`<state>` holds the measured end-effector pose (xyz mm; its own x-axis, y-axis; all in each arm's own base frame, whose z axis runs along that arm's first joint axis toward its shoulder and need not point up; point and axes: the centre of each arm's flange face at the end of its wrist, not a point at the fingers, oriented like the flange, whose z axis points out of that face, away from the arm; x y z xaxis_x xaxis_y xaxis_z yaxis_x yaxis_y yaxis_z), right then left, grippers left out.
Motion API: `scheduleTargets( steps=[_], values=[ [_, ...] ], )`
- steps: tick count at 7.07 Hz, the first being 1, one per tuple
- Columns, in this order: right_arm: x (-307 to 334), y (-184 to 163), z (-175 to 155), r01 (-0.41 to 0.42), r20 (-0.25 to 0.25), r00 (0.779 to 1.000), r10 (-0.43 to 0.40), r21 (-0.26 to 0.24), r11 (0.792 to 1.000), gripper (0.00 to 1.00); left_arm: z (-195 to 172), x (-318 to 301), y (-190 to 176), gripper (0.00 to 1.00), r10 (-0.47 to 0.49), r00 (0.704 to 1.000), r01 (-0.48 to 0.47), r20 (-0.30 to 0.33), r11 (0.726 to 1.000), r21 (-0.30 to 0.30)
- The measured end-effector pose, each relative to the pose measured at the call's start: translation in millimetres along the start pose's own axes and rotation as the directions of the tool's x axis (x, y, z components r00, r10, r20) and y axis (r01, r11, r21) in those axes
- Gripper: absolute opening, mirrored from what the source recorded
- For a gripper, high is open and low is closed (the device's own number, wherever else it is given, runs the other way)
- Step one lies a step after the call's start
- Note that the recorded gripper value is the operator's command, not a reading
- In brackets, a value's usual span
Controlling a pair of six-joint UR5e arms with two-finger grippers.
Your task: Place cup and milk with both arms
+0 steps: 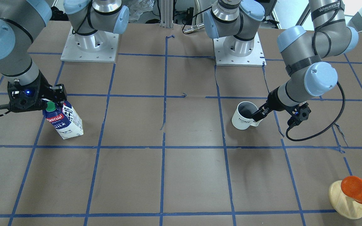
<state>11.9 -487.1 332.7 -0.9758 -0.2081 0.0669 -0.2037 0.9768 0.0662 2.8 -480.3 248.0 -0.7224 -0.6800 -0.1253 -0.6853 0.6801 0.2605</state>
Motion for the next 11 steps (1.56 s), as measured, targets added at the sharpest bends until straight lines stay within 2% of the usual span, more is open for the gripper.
scheduleTargets(
  steps=[3, 6, 7, 8, 9, 10, 11],
  values=[
    [1.6, -3.1, -4.6, -0.004, -0.010, 1.000, 0.004, 0.031, 1.000, 0.72, 13.5, -2.8, 6.8, 1.00, -0.048, 0.999, 0.048, 0.015, 0.999, -0.017],
    [0.0, -4.9, -5.5, -0.007, 0.008, 1.000, 0.006, 0.048, 0.999, 0.72, -14.5, 1.1, -0.3, 1.00, -0.041, 0.999, 0.041, -0.008, 0.999, 0.034],
    [-0.3, -5.3, -4.6, -0.007, 0.012, 1.000, 0.006, 0.048, 0.999, 0.50, -19.3, 1.2, 3.1, 1.00, -0.040, 0.999, 0.040, -0.007, 0.999, 0.033],
    [-0.4, -5.7, -3.5, -0.006, 0.014, 1.000, 0.005, 0.047, 0.999, 0.19, -18.2, -0.5, 9.2, 1.00, -0.038, 0.999, 0.038, 0.005, 0.999, 0.014],
    [-0.4, -6.0, -2.8, -0.004, 0.015, 1.000, 0.004, 0.046, 0.999, 0.00, -11.2, -3.7, 18.1, 1.00, -0.031, 0.999, 0.031, 0.024, 0.999, -0.017],
    [-0.3, -6.0, -2.8, -0.002, 0.015, 1.000, 0.002, 0.044, 0.999, 0.00, -3.6, -6.5, 24.6, 0.80, -0.026, 0.999, 0.027, 0.037, 0.999, -0.041],
    [-0.1, -5.7, -4.3, -0.002, 0.014, 1.000, 0.002, 0.044, 0.999, 0.00, 1.3, -8.3, 27.3, 0.11, -0.015, 0.999, 0.018, 0.042, 0.998, -0.055]
  ],
)
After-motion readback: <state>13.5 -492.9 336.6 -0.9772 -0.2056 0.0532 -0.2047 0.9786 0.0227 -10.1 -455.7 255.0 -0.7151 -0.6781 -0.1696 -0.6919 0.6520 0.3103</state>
